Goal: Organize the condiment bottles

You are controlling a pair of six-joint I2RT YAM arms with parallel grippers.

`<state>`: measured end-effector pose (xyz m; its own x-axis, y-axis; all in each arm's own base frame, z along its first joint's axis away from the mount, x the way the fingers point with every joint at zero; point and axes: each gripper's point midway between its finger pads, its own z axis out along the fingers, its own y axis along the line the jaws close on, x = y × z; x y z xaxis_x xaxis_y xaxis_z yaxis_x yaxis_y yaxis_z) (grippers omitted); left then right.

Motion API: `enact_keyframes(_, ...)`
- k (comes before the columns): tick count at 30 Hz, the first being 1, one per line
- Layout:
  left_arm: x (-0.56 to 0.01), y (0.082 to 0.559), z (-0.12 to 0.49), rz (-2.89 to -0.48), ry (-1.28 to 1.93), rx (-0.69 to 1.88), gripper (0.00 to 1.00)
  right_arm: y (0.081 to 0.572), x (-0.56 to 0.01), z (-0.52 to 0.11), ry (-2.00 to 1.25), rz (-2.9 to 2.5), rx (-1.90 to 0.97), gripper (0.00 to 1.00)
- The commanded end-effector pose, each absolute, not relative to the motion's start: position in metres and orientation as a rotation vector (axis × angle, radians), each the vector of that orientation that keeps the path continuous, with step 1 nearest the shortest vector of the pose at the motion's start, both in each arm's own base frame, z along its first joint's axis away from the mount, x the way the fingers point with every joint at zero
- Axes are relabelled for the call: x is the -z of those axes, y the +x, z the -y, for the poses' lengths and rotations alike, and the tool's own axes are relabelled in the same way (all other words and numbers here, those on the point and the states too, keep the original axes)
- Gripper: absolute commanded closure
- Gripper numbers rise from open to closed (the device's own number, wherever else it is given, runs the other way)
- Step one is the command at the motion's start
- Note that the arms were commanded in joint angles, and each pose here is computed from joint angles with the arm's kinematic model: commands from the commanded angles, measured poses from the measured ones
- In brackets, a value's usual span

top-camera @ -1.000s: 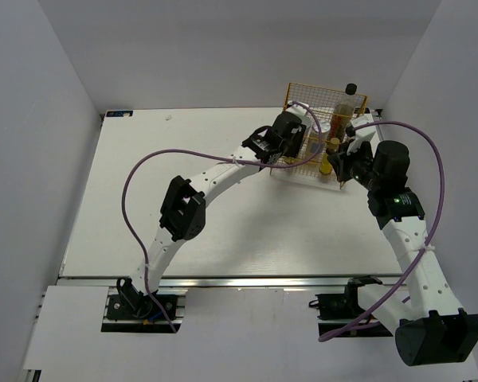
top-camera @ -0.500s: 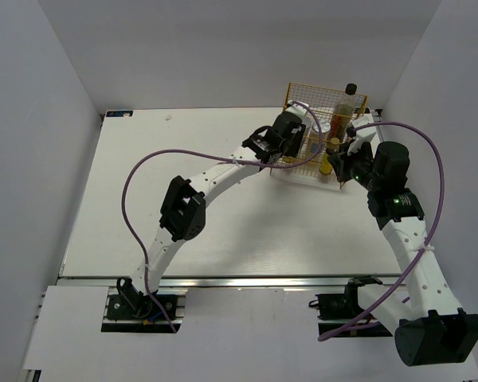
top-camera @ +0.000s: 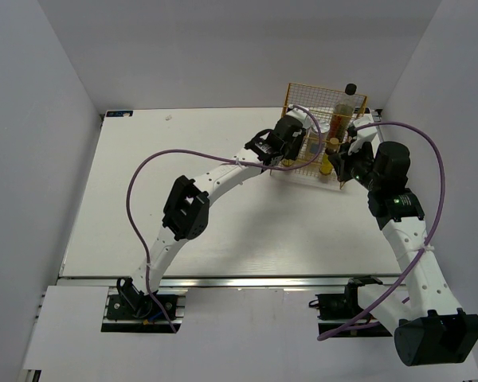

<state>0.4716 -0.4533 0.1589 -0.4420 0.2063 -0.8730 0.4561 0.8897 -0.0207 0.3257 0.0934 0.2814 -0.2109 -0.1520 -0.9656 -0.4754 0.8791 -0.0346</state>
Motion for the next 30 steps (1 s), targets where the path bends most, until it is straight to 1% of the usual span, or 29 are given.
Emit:
enact_keyframes(1, -0.181, 0.471, 0.455, -1.995, 0.453, 0.317, 0.51, 0.325, -0.293, -0.092, -0.467, -1.727, -0.313, 1.0)
enact_keyframes(4, -0.176, 0.469, 0.454, -2.004, 0.457, 0.304, 0.45, 0.325, -0.293, -0.092, -0.465, -1.726, -0.313, 1.0)
enact_keyframes(5, -0.176, 0.47, 0.453, -2.004, 0.453, 0.301, 0.42, 0.325, -0.294, -0.092, -0.466, -1.726, -0.312, 1.0)
enact_keyframes(6, -0.176, 0.47, 0.453, -2.003, 0.453, 0.299, 0.36, 0.325, -0.292, -0.092, -0.466, -1.729, -0.315, 1.0)
enact_keyframes(9, -0.178, 0.469, 0.454, -1.998, 0.452, 0.298, 0.32, 0.325, -0.292, -0.092, -0.464, -1.729, -0.316, 1.0)
enact_keyframes(10, -0.179, 0.469, 0.454, -1.995, 0.45, 0.297, 0.28, 0.324, -0.293, -0.092, -0.465, -1.727, -0.315, 1.0)
enact_keyframes(13, -0.183, 0.469, 0.454, -1.99, 0.448, 0.296, 0.25, 0.325, -0.292, -0.092, -0.463, -1.73, -0.317, 1.0)
enact_keyframes(18, -0.197, 0.467, 0.457, -1.969, 0.441, 0.315, 0.23, 0.324, -0.291, -0.092, -0.466, -1.732, -0.317, 1.0)
enact_keyframes(21, -0.214, 0.463, 0.462, -1.939, 0.442, 0.349, 0.21, 0.323, -0.292, -0.093, -0.47, -1.728, -0.32, 1.0)
enact_keyframes(23, -0.228, 0.457, 0.466, -1.919, 0.45, 0.374, 0.18, 0.324, -0.292, -0.092, -0.47, -1.729, -0.318, 1.0)
enact_keyframes(27, -0.248, 0.445, 0.465, -1.905, 0.458, 0.414, 0.16, 0.324, -0.292, -0.093, -0.477, -1.73, -0.317, 1.0)
enact_keyframes(29, -0.258, 0.438, 0.463, -1.899, 0.46, 0.431, 0.14, 0.323, -0.293, -0.093, -0.48, -1.729, -0.317, 0.97)
enact_keyframes(30, -0.261, 0.435, 0.463, -1.899, 0.463, 0.433, 0.11, 0.323, -0.293, -0.093, -0.481, -1.728, -0.316, 0.96)
